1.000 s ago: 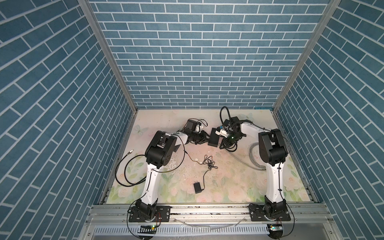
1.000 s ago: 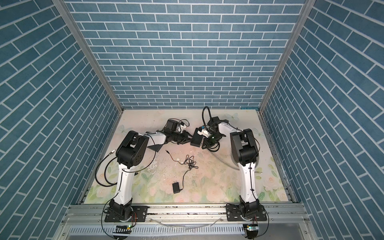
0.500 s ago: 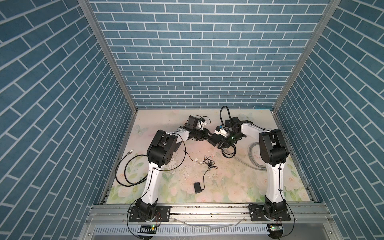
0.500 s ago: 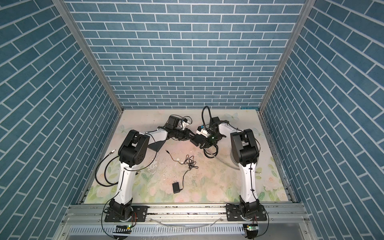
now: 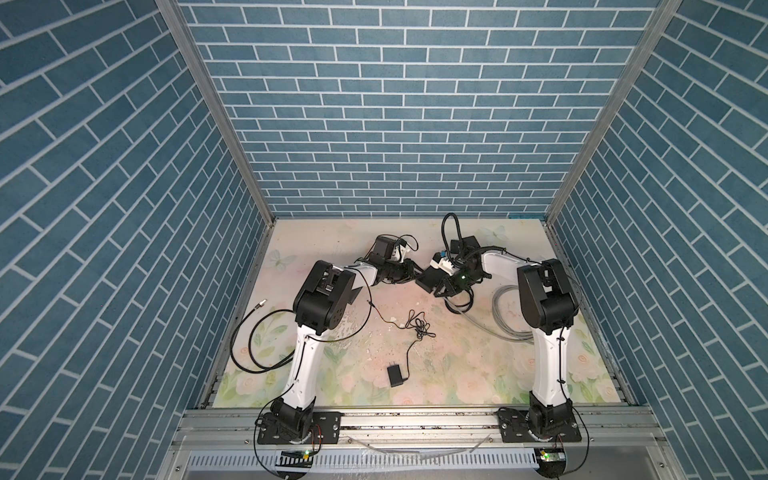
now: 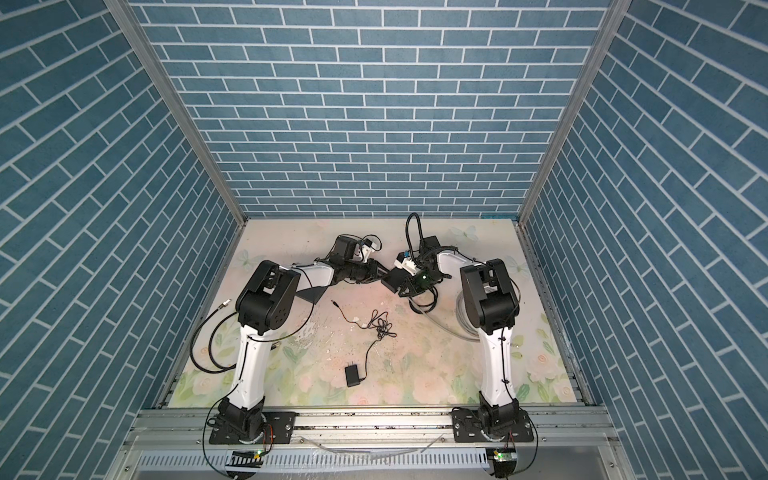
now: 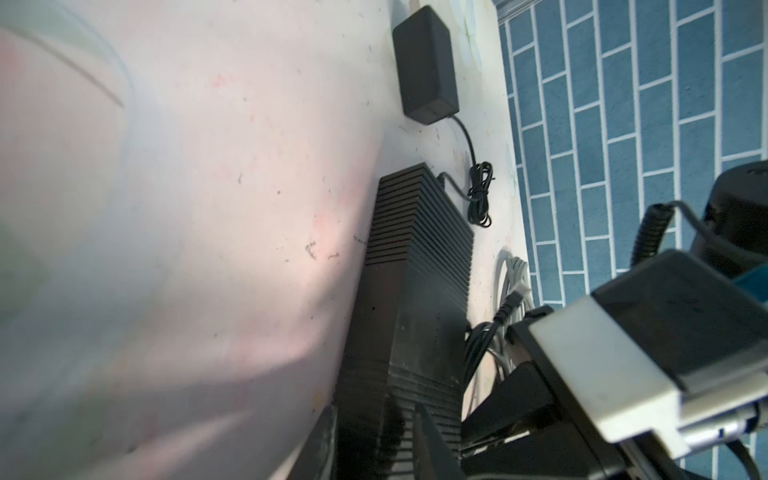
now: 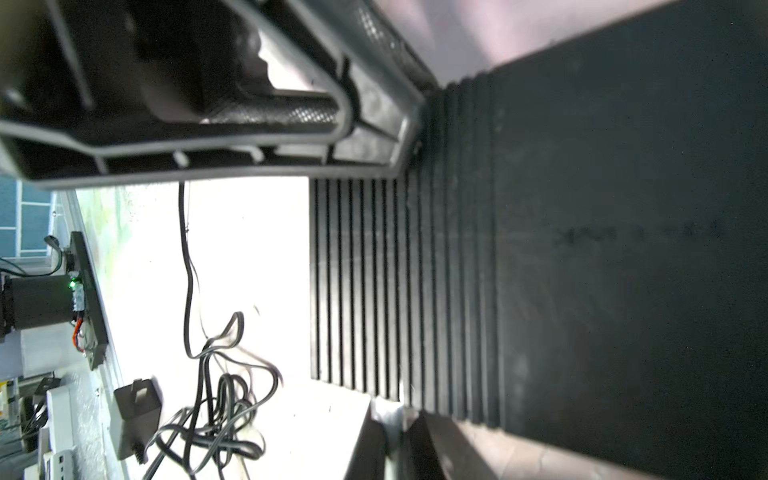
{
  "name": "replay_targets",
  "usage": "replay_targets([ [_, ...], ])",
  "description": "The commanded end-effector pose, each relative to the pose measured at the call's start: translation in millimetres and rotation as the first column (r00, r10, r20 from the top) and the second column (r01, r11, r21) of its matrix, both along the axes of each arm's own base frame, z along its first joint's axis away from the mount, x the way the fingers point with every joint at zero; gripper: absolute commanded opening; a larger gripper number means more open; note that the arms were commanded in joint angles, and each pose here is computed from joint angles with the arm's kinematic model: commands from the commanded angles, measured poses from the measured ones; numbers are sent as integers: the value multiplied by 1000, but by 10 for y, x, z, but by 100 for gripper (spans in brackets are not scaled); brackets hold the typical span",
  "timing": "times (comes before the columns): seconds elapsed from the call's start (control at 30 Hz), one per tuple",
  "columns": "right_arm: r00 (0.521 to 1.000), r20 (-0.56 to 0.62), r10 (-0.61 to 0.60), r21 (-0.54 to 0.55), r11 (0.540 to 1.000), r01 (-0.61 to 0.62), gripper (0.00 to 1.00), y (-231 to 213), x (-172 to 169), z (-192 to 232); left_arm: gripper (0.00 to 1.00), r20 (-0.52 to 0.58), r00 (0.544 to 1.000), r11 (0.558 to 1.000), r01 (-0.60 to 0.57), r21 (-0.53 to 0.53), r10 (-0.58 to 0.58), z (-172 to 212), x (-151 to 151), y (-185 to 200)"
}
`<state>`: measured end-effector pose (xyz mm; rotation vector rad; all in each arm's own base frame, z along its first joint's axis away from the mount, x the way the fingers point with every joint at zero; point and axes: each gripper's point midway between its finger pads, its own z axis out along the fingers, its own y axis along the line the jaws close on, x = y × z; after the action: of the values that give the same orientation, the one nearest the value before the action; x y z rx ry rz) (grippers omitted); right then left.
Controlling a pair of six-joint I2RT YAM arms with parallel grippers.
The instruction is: Insert the plug into the switch port
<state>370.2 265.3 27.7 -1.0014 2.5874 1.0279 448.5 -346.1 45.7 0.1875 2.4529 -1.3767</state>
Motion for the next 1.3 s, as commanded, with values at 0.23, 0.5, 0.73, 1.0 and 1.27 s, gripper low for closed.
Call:
replay_targets([
  [0.23, 939, 341, -48, 127, 992, 5, 9, 289, 668, 470, 29, -185, 948, 963, 240, -121, -259, 24, -970, -511],
  [0.5, 945, 326, 16, -19, 1000, -11, 26, -44, 400, 347, 30, -189, 981, 997, 56, 60, -44, -218, -559, -12],
  [0.73, 949, 315, 16, 69, 997, -40, 38, -152, 234, 575, 32, -126, 991, 990, -21, 136, 39, -98, -291, 246],
  [1.0, 951, 294, 92, -123, 991, -57, 37, -413, 211, 677, 45, -74, 996, 987, -45, 155, 57, 64, -141, 252],
  [1.27, 928, 303, 219, -239, 960, -148, 33, -365, -126, 400, 55, -53, 998, 994, -31, 102, 37, 147, 4, 78],
])
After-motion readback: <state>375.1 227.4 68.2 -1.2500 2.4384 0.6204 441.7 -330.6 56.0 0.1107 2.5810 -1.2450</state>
